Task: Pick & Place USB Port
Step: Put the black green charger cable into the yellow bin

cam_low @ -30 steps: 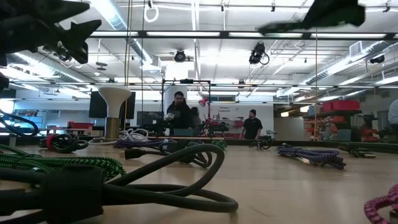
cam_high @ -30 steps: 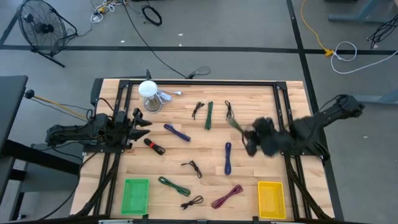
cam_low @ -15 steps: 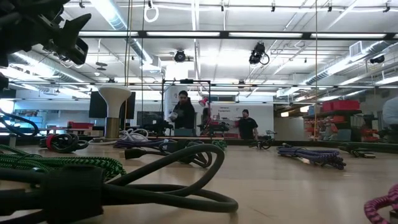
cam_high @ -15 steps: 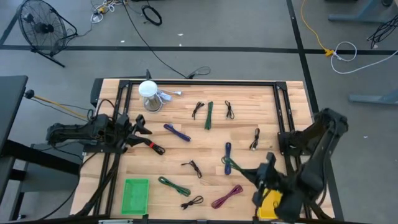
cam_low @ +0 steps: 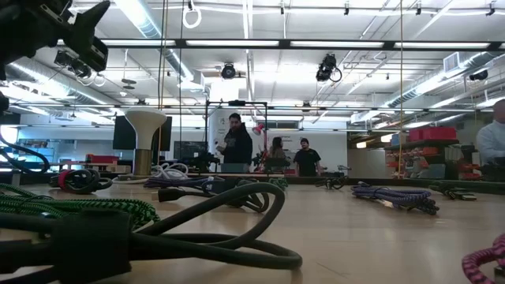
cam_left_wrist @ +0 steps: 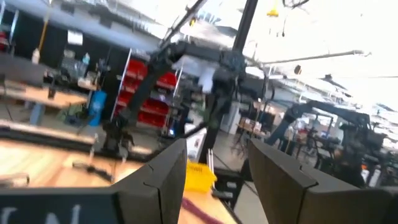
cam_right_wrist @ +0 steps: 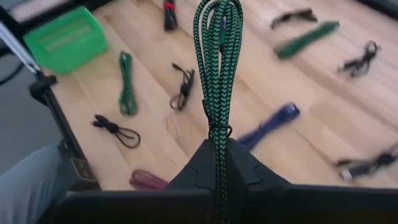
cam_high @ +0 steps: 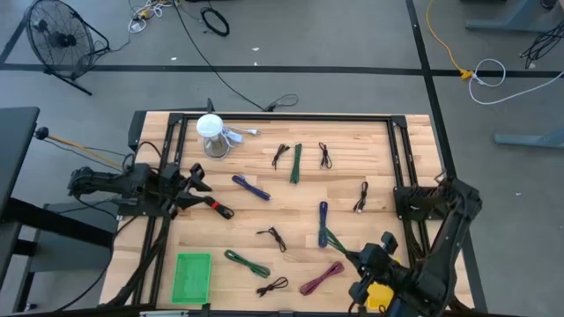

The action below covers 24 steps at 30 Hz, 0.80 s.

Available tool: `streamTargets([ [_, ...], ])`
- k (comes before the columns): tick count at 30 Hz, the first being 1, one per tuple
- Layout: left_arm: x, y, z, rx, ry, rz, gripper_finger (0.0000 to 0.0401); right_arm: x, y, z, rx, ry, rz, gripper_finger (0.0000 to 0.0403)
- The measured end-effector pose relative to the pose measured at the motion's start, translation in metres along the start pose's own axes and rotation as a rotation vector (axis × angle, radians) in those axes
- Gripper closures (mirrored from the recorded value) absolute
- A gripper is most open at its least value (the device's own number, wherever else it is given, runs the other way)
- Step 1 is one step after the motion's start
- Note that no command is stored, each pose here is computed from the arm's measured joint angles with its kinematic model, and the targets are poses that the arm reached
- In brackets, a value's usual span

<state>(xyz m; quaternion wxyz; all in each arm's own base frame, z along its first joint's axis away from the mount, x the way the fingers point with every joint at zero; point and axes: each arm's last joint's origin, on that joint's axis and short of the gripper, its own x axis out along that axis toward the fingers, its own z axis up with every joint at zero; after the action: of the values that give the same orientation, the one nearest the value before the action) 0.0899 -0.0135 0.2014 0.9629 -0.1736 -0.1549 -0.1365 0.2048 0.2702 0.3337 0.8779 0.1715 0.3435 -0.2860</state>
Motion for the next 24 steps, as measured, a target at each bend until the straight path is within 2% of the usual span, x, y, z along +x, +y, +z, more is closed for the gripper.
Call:
streamTargets([
  [11,0.0,0.0,0.003,0.014,-0.038,0.019,0.0224,0.004,0.002,-0.017,0.142,0.292,-0.083,0.0397],
  [19,0.0,0.0,0.002,0.001,-0.028,0.015,0.0224,0.029,-0.013,-0.067,0.252,0.584,-0.413,0.0397],
  [24,0.0,0.0,0.001,-0.006,-0.012,-0.004,0.0224,0.024,-0.02,-0.086,0.317,0.644,-0.507,0.0397],
])
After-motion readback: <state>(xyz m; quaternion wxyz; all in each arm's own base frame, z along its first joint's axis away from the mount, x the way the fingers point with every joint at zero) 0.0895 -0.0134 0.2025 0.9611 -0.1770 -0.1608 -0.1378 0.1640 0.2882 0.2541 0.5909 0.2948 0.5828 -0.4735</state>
